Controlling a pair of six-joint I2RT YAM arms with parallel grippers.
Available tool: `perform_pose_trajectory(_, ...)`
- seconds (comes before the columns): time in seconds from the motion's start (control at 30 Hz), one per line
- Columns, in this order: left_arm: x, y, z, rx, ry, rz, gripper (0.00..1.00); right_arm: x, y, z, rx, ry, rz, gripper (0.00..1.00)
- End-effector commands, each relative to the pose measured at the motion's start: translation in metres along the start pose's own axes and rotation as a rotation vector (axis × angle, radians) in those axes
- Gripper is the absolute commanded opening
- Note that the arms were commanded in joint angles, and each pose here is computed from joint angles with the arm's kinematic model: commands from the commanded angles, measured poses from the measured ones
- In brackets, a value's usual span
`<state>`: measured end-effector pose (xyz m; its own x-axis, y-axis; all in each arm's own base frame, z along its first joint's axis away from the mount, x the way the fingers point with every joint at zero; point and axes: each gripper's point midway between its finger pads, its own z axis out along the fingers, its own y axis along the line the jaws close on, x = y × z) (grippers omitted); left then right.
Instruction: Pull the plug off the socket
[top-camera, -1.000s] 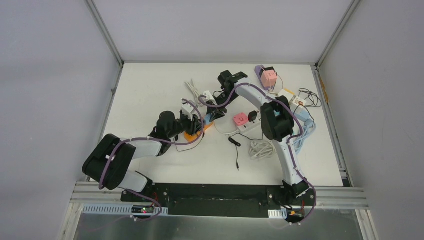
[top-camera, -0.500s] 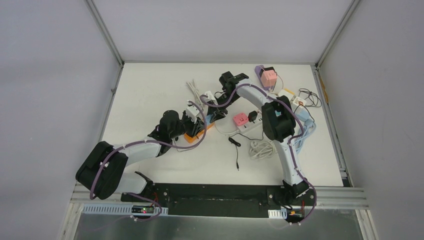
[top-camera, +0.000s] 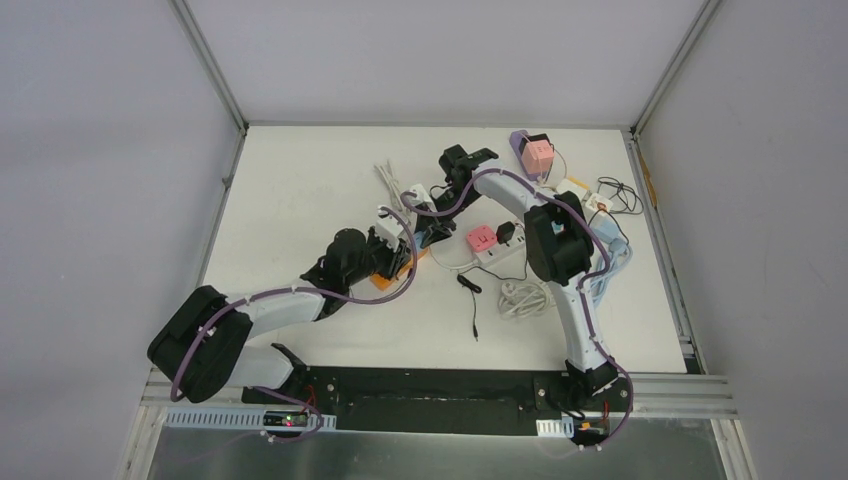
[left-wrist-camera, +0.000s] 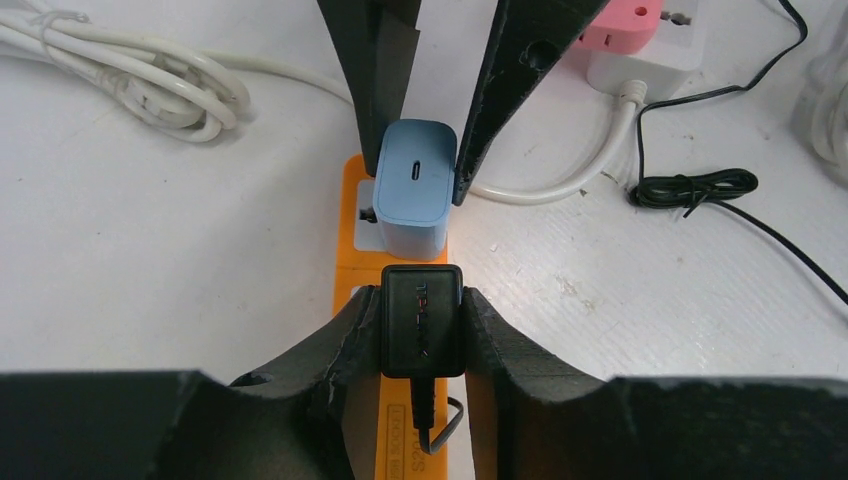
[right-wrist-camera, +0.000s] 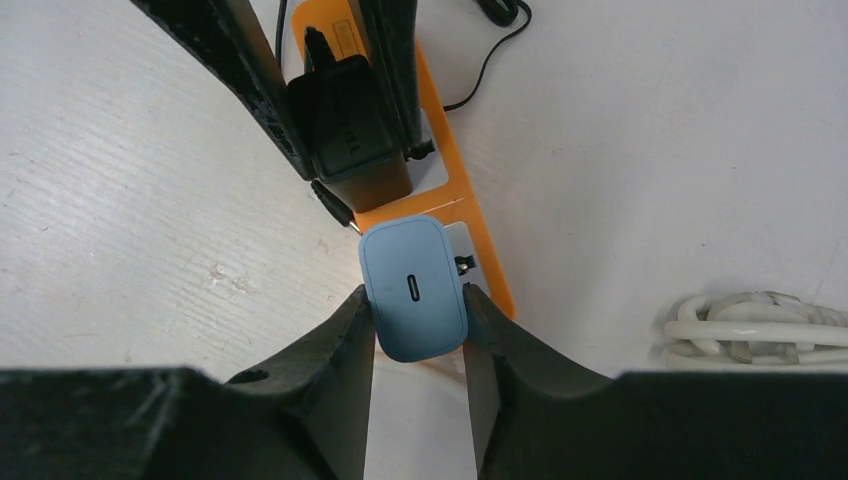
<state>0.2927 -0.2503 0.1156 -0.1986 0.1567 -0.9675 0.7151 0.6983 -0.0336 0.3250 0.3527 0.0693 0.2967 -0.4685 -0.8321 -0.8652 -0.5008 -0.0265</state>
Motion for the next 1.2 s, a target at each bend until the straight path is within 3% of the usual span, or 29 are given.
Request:
perform_pose_trajectory(0.0, -0.03, 0.003, -0.011, -0.054, -0.082, -0.002, 0.0, 0.022, 0.016, 0.002, -0.04, 0.097, 0.054, 0.09)
perform_pose_trajectory(0.1, -0.043, 0.007, -0.018, -0.074, -0.148, -0.136, 0.0, 0.022, 0.017, 0.003, -0.04, 0.095, 0.057, 0.1)
perform_pose_trajectory(0.27, -0.049, 0.006, -0.028, -0.087, -0.194, -0.236, 0.0, 0.021, 0.016, 0.002, -0.039, 0.093, 0.057, 0.1)
perform_pose_trajectory(0.67, -0.068, -0.006, -0.042, -0.031, -0.25, -0.275, 0.0, 0.017, 0.018, 0.006, -0.049, 0.107, 0.047, 0.1)
perform_pose_trajectory(0.9, -0.05, -0.021, -0.037, 0.046, -0.139, -0.279, 0.0, 0.01, 0.01, 0.001, -0.02, 0.112, 0.055, 0.1)
perform_pose_trajectory(1.17, -0.064, -0.031, -0.046, 0.093, -0.147, -0.306, 0.0, 0.011, 0.001, -0.004, 0.009, 0.145, 0.054, 0.1)
